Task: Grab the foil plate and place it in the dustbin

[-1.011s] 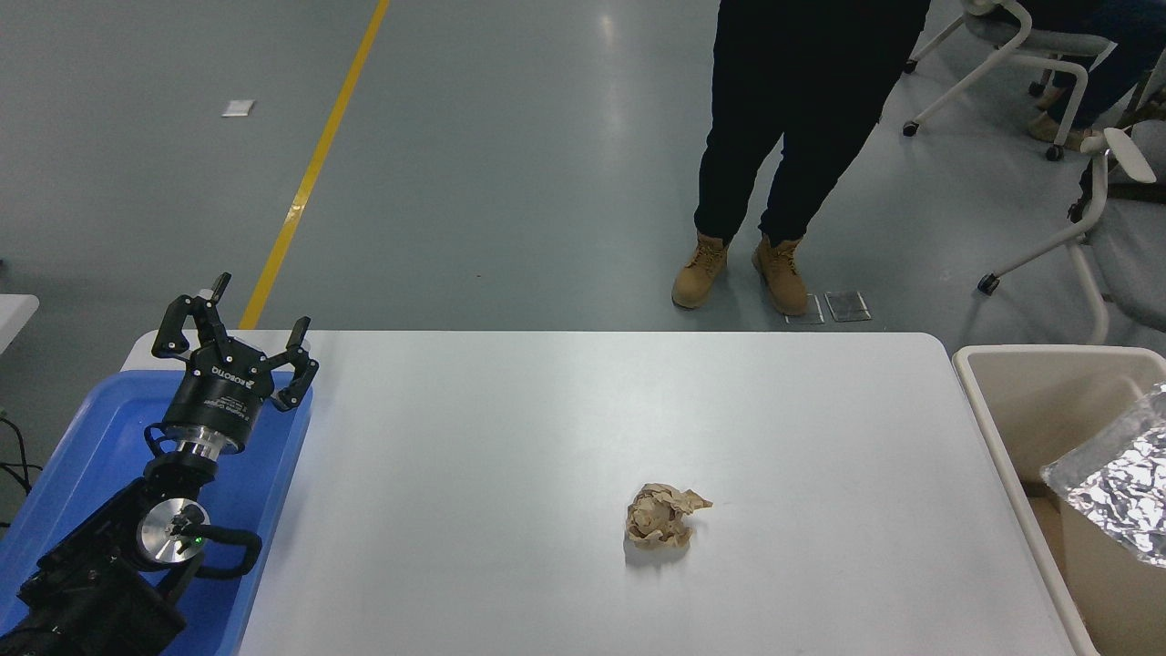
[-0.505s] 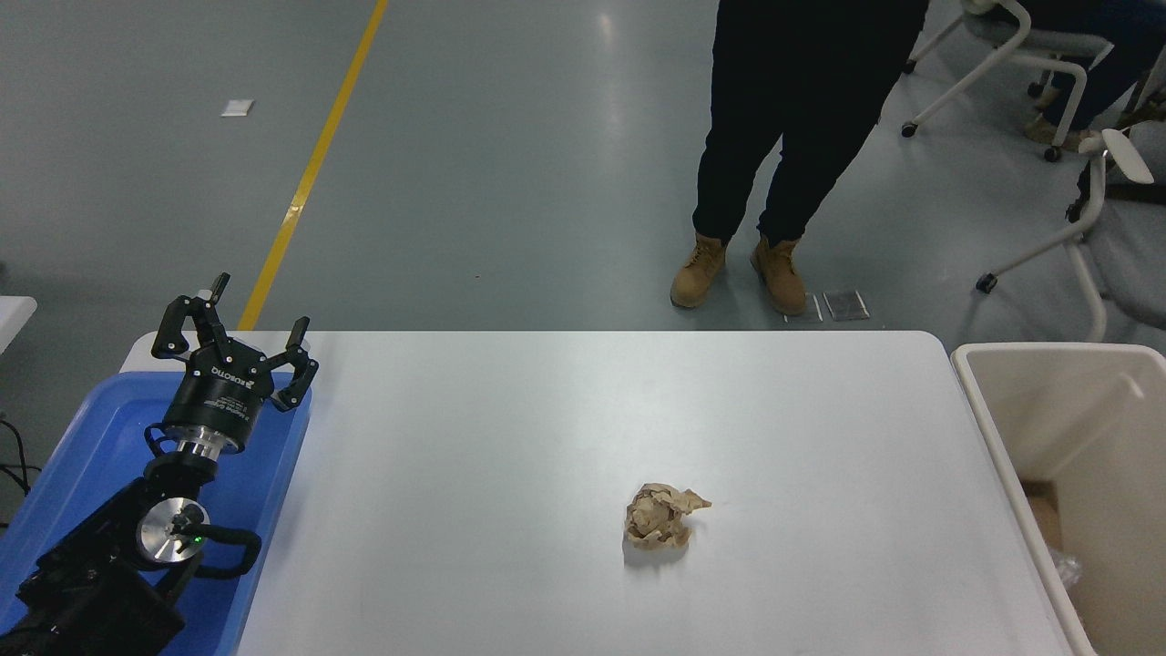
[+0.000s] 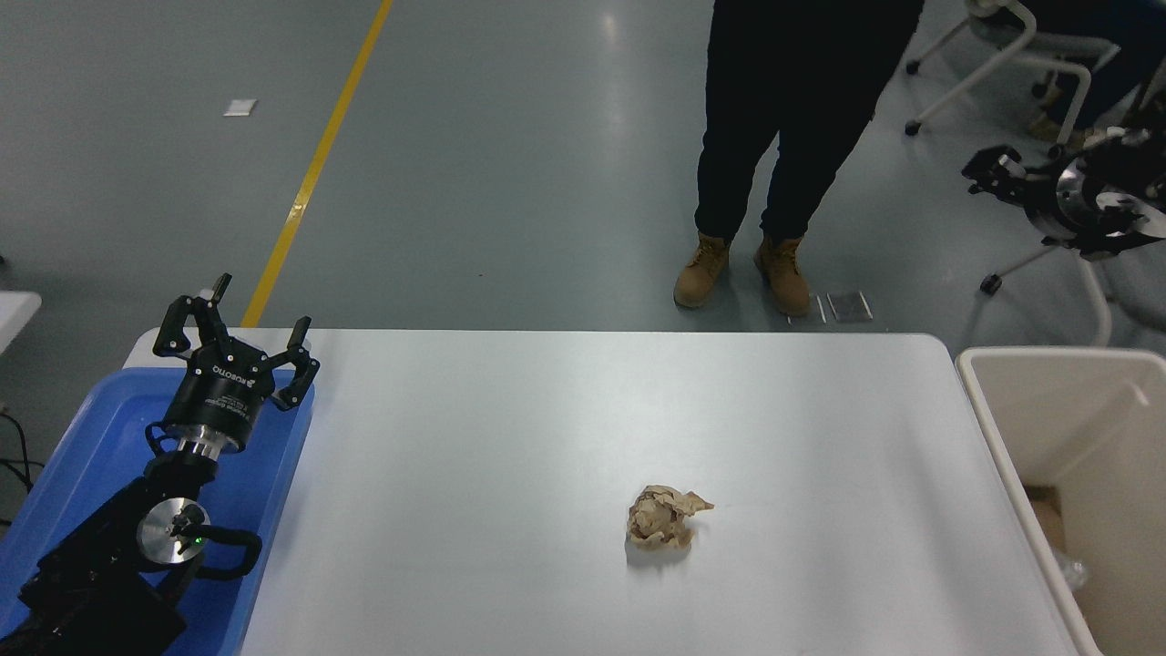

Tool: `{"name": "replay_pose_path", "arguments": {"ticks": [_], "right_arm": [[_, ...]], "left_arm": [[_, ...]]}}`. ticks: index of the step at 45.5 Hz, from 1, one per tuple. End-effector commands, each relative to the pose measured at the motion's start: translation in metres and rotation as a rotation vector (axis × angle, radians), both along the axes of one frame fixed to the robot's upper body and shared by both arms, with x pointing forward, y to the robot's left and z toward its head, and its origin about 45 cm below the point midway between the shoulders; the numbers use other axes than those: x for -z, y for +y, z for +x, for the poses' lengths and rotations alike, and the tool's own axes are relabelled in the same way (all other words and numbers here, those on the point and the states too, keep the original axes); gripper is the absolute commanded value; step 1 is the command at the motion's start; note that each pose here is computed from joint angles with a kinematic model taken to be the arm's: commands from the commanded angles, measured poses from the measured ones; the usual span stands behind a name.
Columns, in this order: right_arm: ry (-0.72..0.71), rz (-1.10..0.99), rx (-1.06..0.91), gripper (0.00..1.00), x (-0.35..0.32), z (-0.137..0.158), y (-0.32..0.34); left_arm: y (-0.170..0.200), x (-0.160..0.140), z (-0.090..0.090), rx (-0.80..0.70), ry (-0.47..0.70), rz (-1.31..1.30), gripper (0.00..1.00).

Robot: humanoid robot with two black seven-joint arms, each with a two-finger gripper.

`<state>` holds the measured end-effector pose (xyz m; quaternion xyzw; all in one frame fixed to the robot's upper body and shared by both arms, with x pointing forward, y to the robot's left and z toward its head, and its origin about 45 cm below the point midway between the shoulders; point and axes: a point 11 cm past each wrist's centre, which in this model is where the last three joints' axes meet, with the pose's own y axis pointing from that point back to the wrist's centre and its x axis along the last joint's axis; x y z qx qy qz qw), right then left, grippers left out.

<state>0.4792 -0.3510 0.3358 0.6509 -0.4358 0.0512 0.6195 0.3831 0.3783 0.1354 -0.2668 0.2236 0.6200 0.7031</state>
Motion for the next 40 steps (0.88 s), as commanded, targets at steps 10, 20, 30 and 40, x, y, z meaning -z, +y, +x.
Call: {"name": "replay_pose_path", "arguments": {"ticks": [10, 20, 30, 40], "right_arm": [[0.271, 0.051, -0.322, 1.0, -0.068, -0.102, 0.104], [0.384, 0.088, -0.451, 1.0, -0.102, -0.147, 0.125], [0.377, 0.093, -0.529, 1.0, -0.139, -0.163, 0.137], [0.322, 0.095, -0.547, 1.0, -0.157, -0.165, 0.14]], "left_arm": [[0.001, 0.0, 0.0, -0.003, 0.002, 0.002, 0.98], [0.001, 0.0, 0.0, -0.004, 0.0, 0.002, 0.98], [0.001, 0.0, 0.0, -0.004, 0.0, 0.002, 0.98], [0.001, 0.0, 0.0, -0.004, 0.0, 0.002, 0.98]]}}
